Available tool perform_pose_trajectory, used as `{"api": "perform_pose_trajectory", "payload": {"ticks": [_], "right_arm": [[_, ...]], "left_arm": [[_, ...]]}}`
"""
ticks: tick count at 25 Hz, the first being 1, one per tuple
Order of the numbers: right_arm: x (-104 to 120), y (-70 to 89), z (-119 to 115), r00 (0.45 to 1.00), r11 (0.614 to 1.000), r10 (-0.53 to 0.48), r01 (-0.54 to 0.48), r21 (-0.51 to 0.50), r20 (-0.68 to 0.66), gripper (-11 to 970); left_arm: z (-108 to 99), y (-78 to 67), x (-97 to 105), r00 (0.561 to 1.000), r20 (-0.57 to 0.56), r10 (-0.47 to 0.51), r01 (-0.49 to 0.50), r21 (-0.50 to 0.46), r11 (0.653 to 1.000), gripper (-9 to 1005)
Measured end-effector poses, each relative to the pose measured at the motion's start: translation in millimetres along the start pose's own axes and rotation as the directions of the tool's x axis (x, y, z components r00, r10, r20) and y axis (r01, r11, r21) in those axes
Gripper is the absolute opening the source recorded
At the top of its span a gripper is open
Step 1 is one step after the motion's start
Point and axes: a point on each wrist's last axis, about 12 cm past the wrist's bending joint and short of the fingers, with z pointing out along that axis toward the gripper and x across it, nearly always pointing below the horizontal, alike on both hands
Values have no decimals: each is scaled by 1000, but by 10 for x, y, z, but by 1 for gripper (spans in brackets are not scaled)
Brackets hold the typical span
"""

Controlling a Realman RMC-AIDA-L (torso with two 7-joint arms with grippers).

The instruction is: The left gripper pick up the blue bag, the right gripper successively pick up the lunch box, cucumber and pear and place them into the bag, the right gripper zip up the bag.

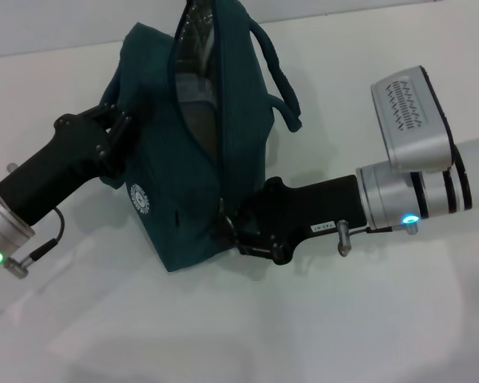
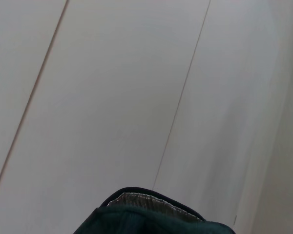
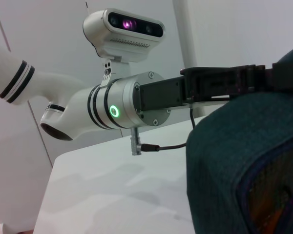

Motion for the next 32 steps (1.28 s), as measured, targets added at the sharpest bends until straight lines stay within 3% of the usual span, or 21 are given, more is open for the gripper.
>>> {"api": "perform_pose_trajectory", "payload": {"ticks": [16,27,32], "right_arm": [[-30,54,-80,989,995,-95,95,11,110,20],[-163,113,-96,937,968,-251,250,36,245,20],[-178,141,-112,906,947,-319,314,64,277,20]], "left_arm": [[-38,-17,7,1000,2,-3,3,7,1000,97],[-81,-79,-32,999,44,-14,11,54,998,314],[-161,-44,-23,996,85,-27,28,-13,1000,526]]}}
